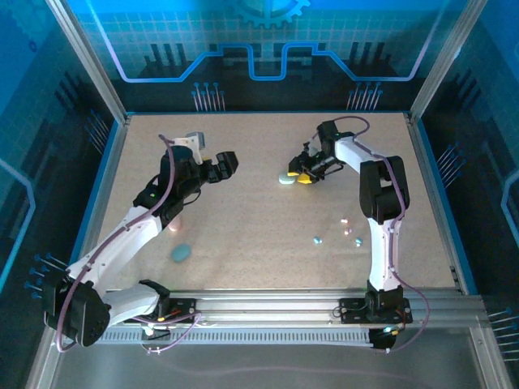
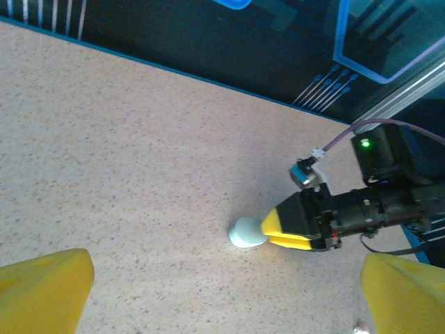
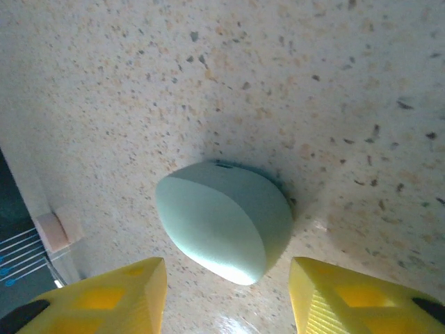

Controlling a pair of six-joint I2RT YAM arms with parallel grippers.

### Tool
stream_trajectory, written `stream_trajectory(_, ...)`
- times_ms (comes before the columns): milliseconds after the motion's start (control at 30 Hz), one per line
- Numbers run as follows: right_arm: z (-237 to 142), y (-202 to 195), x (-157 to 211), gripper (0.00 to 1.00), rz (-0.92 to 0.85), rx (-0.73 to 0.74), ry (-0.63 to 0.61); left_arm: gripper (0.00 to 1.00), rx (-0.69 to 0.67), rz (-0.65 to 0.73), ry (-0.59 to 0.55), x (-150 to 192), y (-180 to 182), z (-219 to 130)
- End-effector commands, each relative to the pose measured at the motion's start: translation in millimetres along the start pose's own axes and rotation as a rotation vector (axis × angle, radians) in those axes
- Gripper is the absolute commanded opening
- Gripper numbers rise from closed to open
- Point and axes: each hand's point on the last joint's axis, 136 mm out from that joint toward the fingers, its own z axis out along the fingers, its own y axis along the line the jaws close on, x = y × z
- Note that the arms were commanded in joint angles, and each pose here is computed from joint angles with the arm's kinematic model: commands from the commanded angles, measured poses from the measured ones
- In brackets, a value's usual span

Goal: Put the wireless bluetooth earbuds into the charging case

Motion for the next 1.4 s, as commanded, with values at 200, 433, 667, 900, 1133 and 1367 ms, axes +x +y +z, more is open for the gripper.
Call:
stream_trajectory(200,-70.4,49.7,16.5,0.51,-0.102,-0.017,-0.112,0.97,-0.551,-0.250,0.154,52.7,134.3,-11.2)
stream_trajectory(433,-95.3,70.4,46.1,0.51,-0.137,-0.034,-0.150,0.94,-0.859,-0.359,0.174,87.6,207.7,-47.5)
stream_trajectory(667,-106.7,81.3,72.8,0.52,-0.163,-0.040,-0.166,0.84,-1.004,-0.317,0.309,116.8,233.6,-54.2)
stream_trajectory(900,-110.3,83.6,74.9,0.51,-0.169,-0.039,-0.163,0.80,-0.996,-0.321,0.405,131.5,235.6,-40.4)
stream_trajectory(1133,-107.7,83.5,75.0,0.51,-0.161,-0.046,-0.152,0.75,-0.888,-0.407,0.441,151.5,232.6,-24.9)
stream_trajectory(1367,-105.1,81.5,76.8,0.51,-0.153,-0.048,-0.141,0.72,-0.890,-0.411,0.462,157.6,237.2,-25.6)
